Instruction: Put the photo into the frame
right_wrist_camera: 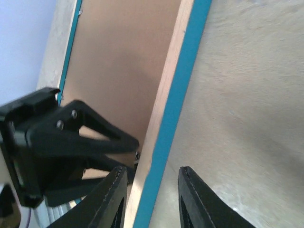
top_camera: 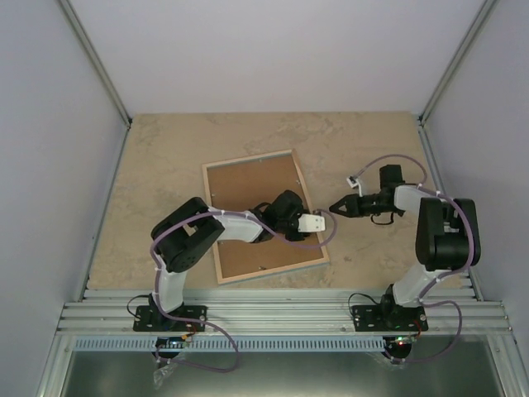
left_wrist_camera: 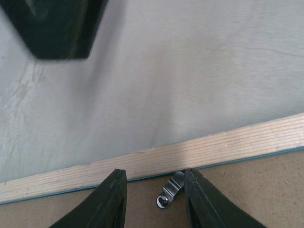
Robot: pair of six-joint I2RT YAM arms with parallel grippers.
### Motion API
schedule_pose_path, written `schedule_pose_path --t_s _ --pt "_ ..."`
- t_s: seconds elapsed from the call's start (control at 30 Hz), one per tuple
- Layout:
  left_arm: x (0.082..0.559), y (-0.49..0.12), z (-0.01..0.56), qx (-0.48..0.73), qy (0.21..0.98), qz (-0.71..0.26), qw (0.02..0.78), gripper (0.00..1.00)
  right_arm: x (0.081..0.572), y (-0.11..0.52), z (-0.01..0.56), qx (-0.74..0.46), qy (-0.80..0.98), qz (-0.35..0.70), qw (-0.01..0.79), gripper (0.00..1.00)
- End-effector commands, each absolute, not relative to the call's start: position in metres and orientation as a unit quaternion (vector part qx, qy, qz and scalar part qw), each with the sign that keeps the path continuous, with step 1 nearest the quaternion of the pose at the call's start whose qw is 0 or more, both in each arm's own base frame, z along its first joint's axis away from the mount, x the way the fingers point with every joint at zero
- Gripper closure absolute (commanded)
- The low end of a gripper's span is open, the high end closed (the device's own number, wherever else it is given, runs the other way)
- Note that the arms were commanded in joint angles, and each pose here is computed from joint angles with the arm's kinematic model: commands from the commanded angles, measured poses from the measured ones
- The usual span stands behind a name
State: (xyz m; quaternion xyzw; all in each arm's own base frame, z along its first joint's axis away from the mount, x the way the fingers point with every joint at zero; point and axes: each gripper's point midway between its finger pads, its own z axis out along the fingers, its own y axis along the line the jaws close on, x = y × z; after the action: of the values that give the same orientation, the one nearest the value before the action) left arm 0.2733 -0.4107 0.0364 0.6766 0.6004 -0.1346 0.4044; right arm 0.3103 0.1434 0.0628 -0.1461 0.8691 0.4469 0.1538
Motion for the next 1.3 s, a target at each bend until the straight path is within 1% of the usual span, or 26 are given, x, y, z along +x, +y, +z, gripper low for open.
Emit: schedule_pose_path --t_s 0.0,0.03,0.13,0.23,0.3,0.37,0.53,0.67,0.73,0.9,1.03,1.2,1.27 --pt "0.294 -0.382 0.006 0.641 0.673 -0.116 0.349 0.61 0.304 0.133 0.058 -0.14 0.873 0.439 0.161 0.67" --pt "0.297 -0.383 0.011 0.633 0.678 -0.127 0.352 0.59 0.303 0.134 0.056 -0.13 0.873 0.444 0.154 0.67" --pt "0.31 -0.384 0.033 0.594 0.7 -0.174 0.356 0.55 0.301 0.135 0.053 -0.122 0.872 0.453 0.142 0.66" --pt "0.316 -0.382 0.052 0.57 0.707 -0.215 0.36 0.54 0.297 0.139 0.046 -0.118 0.869 0.465 0.123 0.62" --pt "0.311 -0.379 0.056 0.577 0.7 -0.223 0.357 0.54 0.291 0.142 0.043 -0.12 0.865 0.473 0.112 0.59" --pt "0.303 -0.376 0.053 0.603 0.683 -0.218 0.349 0.56 0.287 0.144 0.039 -0.121 0.865 0.475 0.105 0.58" --pt "0.294 -0.37 0.042 0.632 0.669 -0.2 0.336 0.57 0.279 0.16 0.033 -0.139 0.858 0.487 0.083 0.6" --pt "0.295 -0.376 0.03 0.651 0.66 -0.183 0.328 0.63 0.274 0.165 0.024 -0.139 0.857 0.493 0.064 0.65" --pt "0.295 -0.378 0.019 0.649 0.67 -0.179 0.312 0.65 0.273 0.165 0.021 -0.137 0.858 0.492 0.059 0.67" --pt "0.296 -0.385 0.005 0.645 0.68 -0.169 0.305 0.74 0.264 0.174 0.007 -0.14 0.859 0.492 0.029 0.71" --pt "0.298 -0.384 -0.004 0.642 0.689 -0.156 0.299 0.79 0.261 0.175 -0.002 -0.136 0.861 0.49 0.012 0.75" --pt "0.308 -0.385 -0.018 0.615 0.72 -0.138 0.291 0.85 0.259 0.175 -0.01 -0.133 0.865 0.484 0.001 0.8" --pt "0.314 -0.388 -0.018 0.596 0.732 -0.133 0.301 0.89 0.259 0.177 -0.01 -0.137 0.867 0.48 0.0 0.81"
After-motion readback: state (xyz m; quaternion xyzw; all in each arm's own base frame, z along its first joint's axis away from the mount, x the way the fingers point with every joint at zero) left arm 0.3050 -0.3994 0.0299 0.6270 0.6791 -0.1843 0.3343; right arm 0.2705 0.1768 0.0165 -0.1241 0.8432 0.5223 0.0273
